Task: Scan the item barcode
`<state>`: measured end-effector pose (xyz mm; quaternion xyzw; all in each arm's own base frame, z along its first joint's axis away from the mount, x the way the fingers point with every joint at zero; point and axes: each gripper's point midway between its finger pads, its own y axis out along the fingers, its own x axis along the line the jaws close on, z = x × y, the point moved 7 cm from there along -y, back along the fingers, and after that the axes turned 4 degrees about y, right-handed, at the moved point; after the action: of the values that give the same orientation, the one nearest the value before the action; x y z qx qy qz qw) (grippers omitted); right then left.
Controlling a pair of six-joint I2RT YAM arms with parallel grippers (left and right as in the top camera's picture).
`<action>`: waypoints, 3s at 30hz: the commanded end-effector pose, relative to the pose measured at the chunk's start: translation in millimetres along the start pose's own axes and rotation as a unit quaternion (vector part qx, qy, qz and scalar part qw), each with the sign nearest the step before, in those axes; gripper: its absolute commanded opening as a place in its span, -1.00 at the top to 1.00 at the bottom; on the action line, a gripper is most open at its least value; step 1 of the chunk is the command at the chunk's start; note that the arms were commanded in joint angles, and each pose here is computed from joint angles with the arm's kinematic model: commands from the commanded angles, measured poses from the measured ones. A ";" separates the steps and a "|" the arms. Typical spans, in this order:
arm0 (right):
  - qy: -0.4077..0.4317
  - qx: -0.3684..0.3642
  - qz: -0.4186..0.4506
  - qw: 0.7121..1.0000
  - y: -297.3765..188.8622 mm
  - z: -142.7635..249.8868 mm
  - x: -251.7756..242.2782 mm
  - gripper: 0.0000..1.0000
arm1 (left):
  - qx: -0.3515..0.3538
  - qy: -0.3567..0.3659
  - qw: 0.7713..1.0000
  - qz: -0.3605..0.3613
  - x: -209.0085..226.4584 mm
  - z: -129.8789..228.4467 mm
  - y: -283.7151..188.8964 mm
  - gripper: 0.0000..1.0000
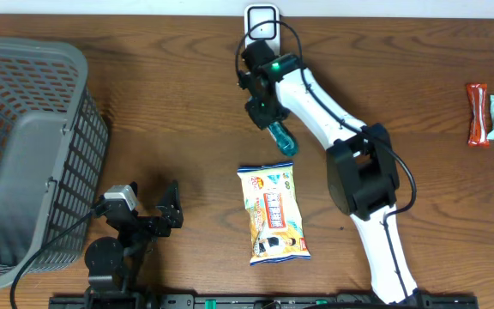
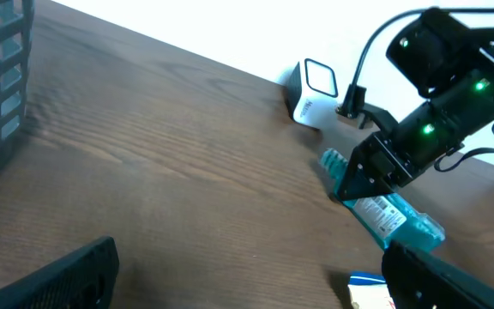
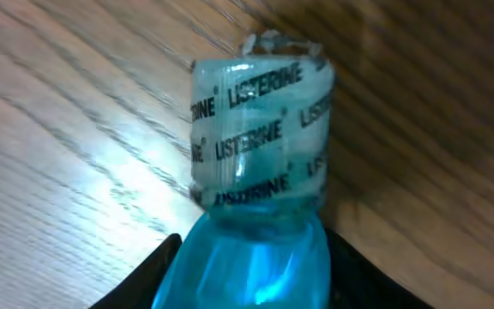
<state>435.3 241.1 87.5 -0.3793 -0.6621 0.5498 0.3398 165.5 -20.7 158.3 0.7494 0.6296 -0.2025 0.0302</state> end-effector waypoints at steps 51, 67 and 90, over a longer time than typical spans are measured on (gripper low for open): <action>-0.179 -0.249 -0.244 0.920 -130.4 -64.7 84.3 0.98 | 0.018 -0.002 1.000 0.002 1.6 9.6 1.7 -0.96; -0.218 -0.286 -0.174 0.917 -71.1 -64.1 148.2 0.97 | 0.018 -0.002 1.000 0.002 1.6 9.6 1.7 -0.96; -0.220 -0.294 -0.174 0.914 -75.4 -63.3 157.3 -0.25 | 0.018 -0.002 1.000 0.002 1.6 9.6 1.7 -0.96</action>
<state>408.7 399.9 150.6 -0.2074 -0.8977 0.3529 0.1629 165.5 -20.7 158.2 0.7494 0.6296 -0.2026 0.0301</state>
